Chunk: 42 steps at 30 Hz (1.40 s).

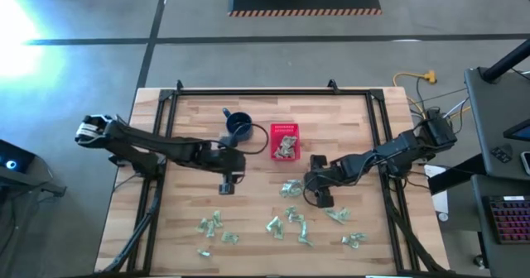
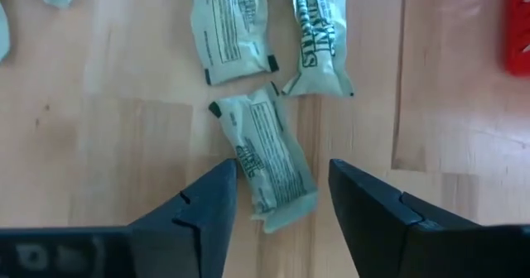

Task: Pick and place items into bin
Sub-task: Put the green stevia packet into the red bin

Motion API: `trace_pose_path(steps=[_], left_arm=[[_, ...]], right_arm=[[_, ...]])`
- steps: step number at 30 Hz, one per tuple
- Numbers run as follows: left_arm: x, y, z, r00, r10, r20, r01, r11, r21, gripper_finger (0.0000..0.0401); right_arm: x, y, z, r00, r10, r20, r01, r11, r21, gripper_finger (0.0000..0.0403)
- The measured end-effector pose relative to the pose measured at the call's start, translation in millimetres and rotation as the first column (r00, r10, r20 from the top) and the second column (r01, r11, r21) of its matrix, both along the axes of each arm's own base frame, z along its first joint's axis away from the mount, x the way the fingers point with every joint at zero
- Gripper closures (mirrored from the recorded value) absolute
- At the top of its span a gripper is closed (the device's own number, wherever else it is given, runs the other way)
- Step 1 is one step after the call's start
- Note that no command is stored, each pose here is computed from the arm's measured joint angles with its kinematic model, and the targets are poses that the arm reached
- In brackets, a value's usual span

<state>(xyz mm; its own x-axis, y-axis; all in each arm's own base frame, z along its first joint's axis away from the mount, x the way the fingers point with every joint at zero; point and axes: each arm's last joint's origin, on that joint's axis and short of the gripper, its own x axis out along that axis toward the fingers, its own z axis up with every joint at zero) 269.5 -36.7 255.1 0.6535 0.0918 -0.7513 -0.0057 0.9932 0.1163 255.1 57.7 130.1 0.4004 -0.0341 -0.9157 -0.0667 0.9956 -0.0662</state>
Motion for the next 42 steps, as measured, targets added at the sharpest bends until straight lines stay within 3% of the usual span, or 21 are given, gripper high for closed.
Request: trace_pose_path(steps=[17, 26, 30, 35, 42], left_arm=[[-19, -3, -10, 0.999, 0.032, 0.008, -0.032, 0.999, -0.042, 0.0232], [-22, -9, -14, 1.000, 0.014, 0.001, -0.014, 0.999, -0.047, 0.0232], [-24, -11, -18, 1.000, 0.006, -0.014, -0.007, 0.999, -0.045, 0.0232], [-24, -15, -21, 1.000, 0.010, -0.024, -0.011, 0.998, -0.058, 0.0232], [-28, -24, -24, 0.999, 0.007, -0.032, -0.009, 0.996, -0.087, 0.0232]], right_arm=[[-3, -1, 2, 1.000, -0.004, -0.018, 0.004, 1.000, -0.003, 0.0389], [-1, -1, 28, 1.000, -0.002, 0.019, 0.002, 1.000, -0.016, 0.0394], [3, -4, 48, 0.992, -0.001, 0.128, 0.021, 0.987, -0.158, 0.0394], [16, -18, 68, 0.949, -0.007, 0.314, 0.131, 0.917, -0.376, 0.0394], [33, -56, 76, 0.901, -0.069, 0.429, 0.258, 0.879, -0.401, 0.0394]])
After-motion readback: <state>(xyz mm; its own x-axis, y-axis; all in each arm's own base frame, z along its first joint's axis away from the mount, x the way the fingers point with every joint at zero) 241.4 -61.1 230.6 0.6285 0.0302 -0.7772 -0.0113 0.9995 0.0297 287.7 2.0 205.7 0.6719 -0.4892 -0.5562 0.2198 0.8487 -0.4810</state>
